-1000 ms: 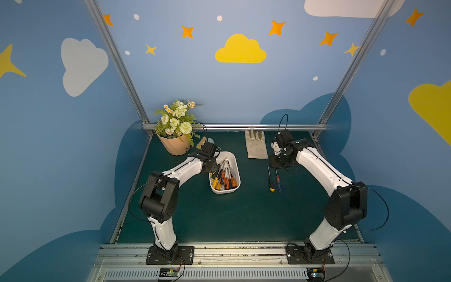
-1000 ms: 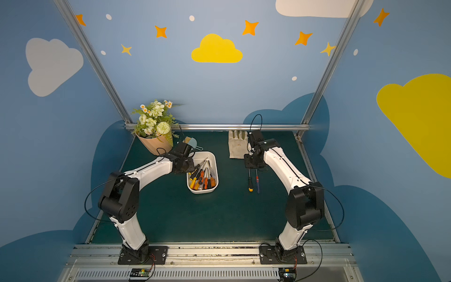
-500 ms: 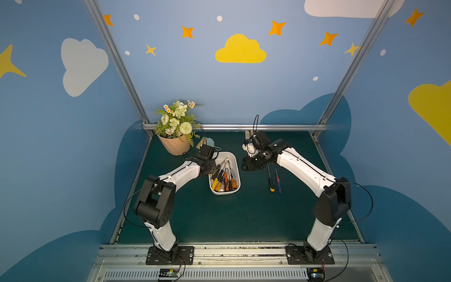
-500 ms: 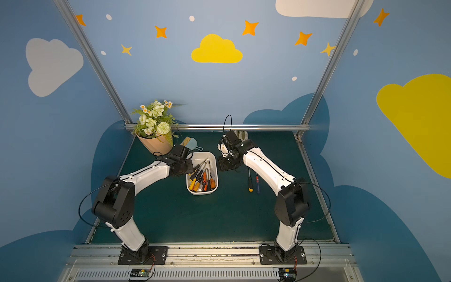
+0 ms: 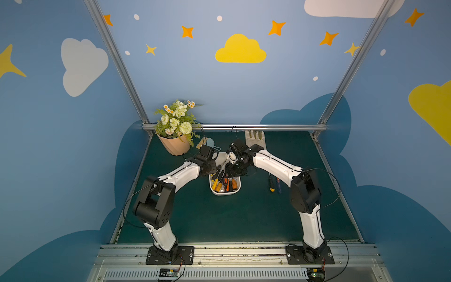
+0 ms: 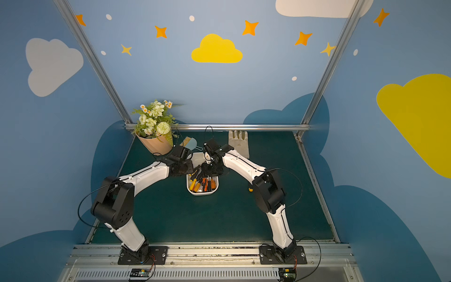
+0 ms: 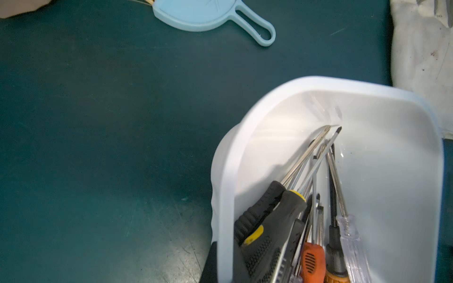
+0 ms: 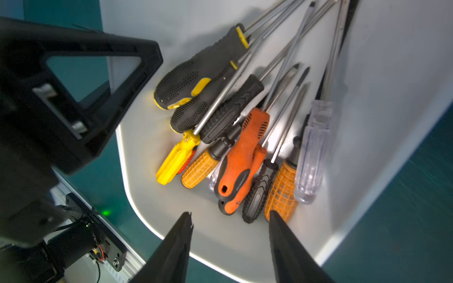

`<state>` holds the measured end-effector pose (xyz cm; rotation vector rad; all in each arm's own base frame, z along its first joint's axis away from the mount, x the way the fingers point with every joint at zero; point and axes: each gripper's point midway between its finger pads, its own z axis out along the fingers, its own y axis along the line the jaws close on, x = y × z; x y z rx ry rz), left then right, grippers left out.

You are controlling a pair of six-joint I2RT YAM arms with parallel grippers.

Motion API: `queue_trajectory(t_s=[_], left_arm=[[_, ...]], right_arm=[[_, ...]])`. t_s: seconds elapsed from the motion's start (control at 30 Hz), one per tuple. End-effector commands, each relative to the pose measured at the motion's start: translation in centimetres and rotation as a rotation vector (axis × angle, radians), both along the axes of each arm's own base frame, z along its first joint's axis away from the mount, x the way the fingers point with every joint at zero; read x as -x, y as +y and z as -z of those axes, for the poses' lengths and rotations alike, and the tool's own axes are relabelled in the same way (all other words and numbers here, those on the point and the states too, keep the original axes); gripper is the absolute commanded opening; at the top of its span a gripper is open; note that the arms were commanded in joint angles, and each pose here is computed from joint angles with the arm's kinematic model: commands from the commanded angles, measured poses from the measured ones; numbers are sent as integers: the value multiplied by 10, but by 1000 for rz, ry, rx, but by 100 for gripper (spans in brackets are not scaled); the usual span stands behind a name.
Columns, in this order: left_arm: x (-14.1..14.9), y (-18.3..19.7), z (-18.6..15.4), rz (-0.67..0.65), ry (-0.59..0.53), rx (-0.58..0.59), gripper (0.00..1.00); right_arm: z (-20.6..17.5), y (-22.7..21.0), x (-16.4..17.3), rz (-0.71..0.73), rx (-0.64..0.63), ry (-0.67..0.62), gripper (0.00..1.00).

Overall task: Take out the screwdriver from the storage box
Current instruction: Pick up the screwdriver from the storage box.

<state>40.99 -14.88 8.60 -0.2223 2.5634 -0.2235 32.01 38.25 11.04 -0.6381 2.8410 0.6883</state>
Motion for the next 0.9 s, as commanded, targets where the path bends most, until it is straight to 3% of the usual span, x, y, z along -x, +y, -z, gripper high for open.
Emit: queue_trajectory(t_s=[0.0, 0.4, 0.87], left_arm=[[-14, -12, -35, 4, -100, 65, 2], [-14, -12, -33, 3, -91, 66, 2], [-13, -16, -30, 14, -73, 75, 2]], right_arm=[[3, 7, -3, 25, 4, 11, 54], [37, 8, -13, 78, 66, 39, 52], [65, 7, -10, 46, 159, 68, 48]])
